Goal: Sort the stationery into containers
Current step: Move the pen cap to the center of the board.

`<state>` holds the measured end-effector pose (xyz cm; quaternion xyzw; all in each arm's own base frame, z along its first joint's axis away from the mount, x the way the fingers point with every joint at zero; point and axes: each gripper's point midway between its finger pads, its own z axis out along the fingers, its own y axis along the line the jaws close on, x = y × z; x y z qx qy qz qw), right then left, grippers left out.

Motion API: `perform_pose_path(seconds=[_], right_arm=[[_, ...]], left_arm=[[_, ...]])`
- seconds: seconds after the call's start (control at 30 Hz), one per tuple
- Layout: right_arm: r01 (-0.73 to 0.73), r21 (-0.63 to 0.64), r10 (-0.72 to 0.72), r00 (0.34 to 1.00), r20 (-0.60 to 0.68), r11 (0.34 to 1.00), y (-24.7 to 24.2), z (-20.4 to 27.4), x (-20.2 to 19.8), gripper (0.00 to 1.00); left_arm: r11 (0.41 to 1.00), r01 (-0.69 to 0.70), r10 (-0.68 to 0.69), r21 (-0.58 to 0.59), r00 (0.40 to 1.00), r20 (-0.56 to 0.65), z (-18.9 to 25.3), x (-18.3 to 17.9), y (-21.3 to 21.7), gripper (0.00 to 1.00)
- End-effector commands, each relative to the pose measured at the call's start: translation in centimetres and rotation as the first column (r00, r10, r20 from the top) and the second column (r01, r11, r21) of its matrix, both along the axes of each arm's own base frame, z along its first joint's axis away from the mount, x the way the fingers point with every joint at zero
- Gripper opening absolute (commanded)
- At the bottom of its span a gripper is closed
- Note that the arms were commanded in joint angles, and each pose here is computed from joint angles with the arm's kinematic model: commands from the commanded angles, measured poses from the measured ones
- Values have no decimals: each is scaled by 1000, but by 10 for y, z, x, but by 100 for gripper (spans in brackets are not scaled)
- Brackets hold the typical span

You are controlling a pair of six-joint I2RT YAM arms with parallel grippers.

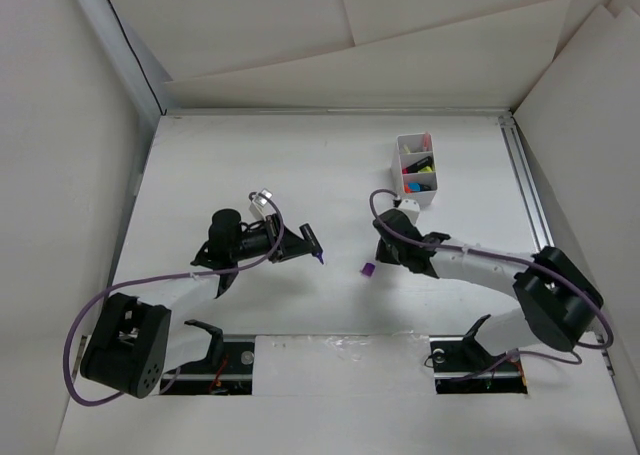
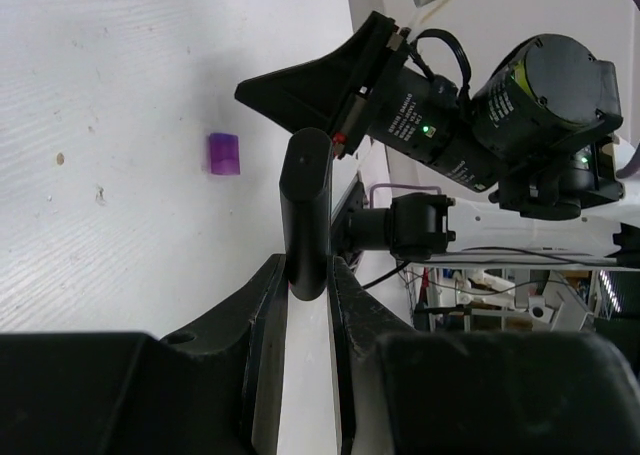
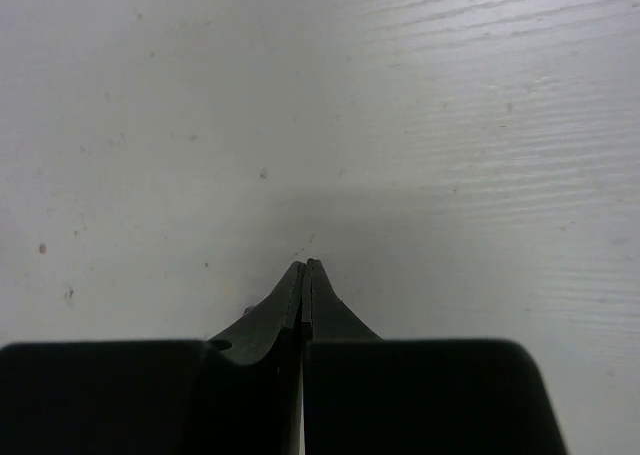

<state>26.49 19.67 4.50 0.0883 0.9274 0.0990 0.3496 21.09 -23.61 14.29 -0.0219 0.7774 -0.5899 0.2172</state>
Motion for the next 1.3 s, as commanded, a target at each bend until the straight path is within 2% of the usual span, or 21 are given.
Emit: perform_pose_path(seconds=[0.0, 0.27, 0.53, 0.6, 0.83, 0.93, 1.0, 1.03, 1.07, 1.1, 1.13, 1.27], right_arm=[[-116, 63, 115, 993, 24, 991, 34, 10, 10, 0], [-129, 86, 133, 990, -42, 988, 39, -8, -15, 0], [-164, 90, 176, 973, -149, 982, 50, -32, -66, 0], [-138, 82, 150, 975, -163, 987, 46, -34, -75, 0], [-126, 172, 151, 979, -138, 977, 49, -14, -98, 0], [-160, 223, 170, 985, -27, 962, 60, 20, -89, 0], [-205, 230, 199, 979, 51, 951, 69, 48, -81, 14], [-233, 273, 209, 971, 116, 933, 79, 81, -74, 28], [-268, 280, 229, 959, 166, 922, 83, 100, -70, 35], [-301, 308, 245, 947, 208, 902, 90, 118, -69, 41], [-346, 376, 242, 923, 298, 859, 101, 156, -66, 51], [-474, 455, 263, 852, 453, 754, 120, 212, -69, 64]], left_arm=[[1000, 12, -11, -17, 998, 57, 5, -2, 0, 0], [999, 33, -31, -22, 997, 74, 3, -4, -1, 0], [999, 30, -28, -29, 998, 58, 2, -5, -1, 0], [999, 30, -28, -32, 997, 67, 4, -6, -1, 0], [999, 28, -26, -32, 998, 48, 0, -8, 0, 0], [998, 33, -30, -53, 998, 56, 5, -9, -1, 0], [996, 30, -25, -78, 997, 68, 12, -10, -1, 0], [996, 28, -22, -88, 998, 64, 12, -12, 0, 0], [994, 21, -17, -110, 999, 42, 17, -12, -1, 0], [990, 33, -24, -135, 997, 70, 25, -15, -1, 0], [989, 31, -22, -147, 998, 60, 26, -17, -1, 0], [978, 35, -16, -207, 995, 94, 45, -22, 0, 0]])
